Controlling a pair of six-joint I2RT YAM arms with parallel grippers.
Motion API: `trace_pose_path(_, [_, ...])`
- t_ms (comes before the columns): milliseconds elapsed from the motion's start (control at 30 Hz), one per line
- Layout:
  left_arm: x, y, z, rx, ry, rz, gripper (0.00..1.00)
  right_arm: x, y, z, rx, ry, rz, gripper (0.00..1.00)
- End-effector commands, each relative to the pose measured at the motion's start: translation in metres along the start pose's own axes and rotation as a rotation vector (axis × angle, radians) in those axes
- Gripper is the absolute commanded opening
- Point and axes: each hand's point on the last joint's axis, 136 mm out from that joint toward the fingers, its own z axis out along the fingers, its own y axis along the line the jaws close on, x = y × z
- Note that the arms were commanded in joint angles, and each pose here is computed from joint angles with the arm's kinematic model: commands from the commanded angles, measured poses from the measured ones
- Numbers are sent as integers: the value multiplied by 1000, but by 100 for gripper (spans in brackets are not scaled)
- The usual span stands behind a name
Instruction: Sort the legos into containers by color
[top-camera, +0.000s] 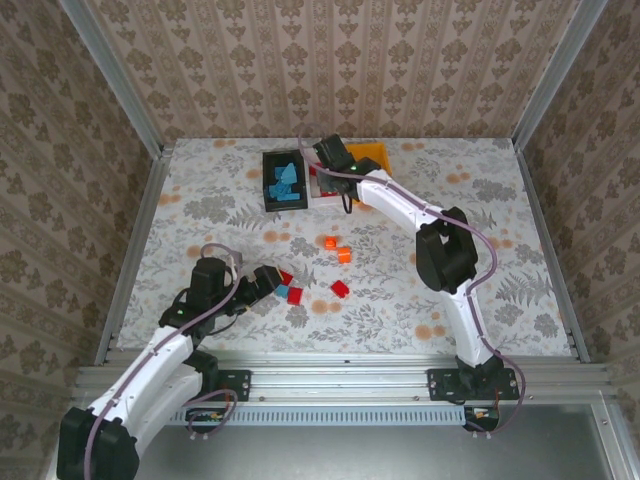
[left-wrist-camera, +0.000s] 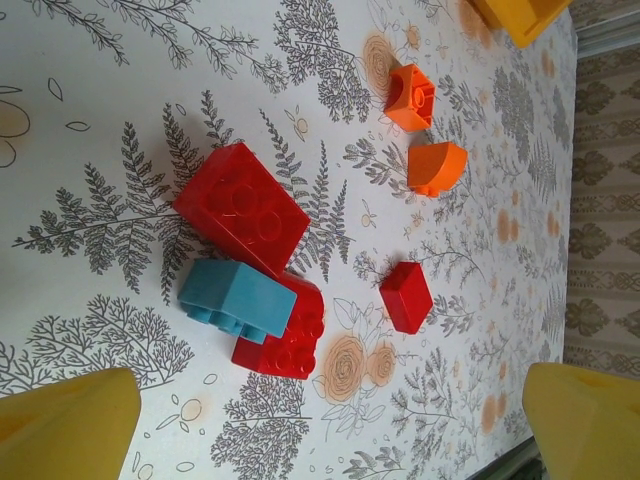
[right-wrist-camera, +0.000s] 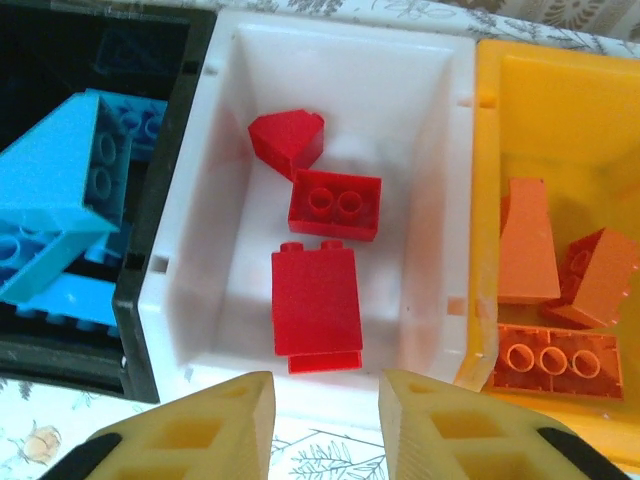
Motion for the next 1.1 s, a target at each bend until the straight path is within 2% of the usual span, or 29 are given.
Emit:
trace_pose_path(0, [5,3,-1,1,14,1,100,14,-2,9,23,28,14,26])
trace_pose_path(167, [7,6,-3,-9,13,1,100,24,0,23,18,61,22,20])
trace_pose_path(333, [6,8,-3,-24,12,3,100,38,2,39,24,122,5,21])
trace_pose_path(567, [3,8,-1,-35,10,6,100,28,3,55,5,96,4,22])
trace_pose_path(633, [2,8,0,-39,13,6,100,17,4,58,-1,68,-1,25])
trace_pose_path(833, [-2,7,3,-40,9,7,100,-17,10,52,-23,-44,-13,29])
trace_pose_path(933, [-3,7,4,-40,9,5,100,-22,11,45,-35,-43,-14,31])
trace_pose_path(1067, [-4,6,4,-38,6,15,100,-25,25,13,-77,-80,-30,33])
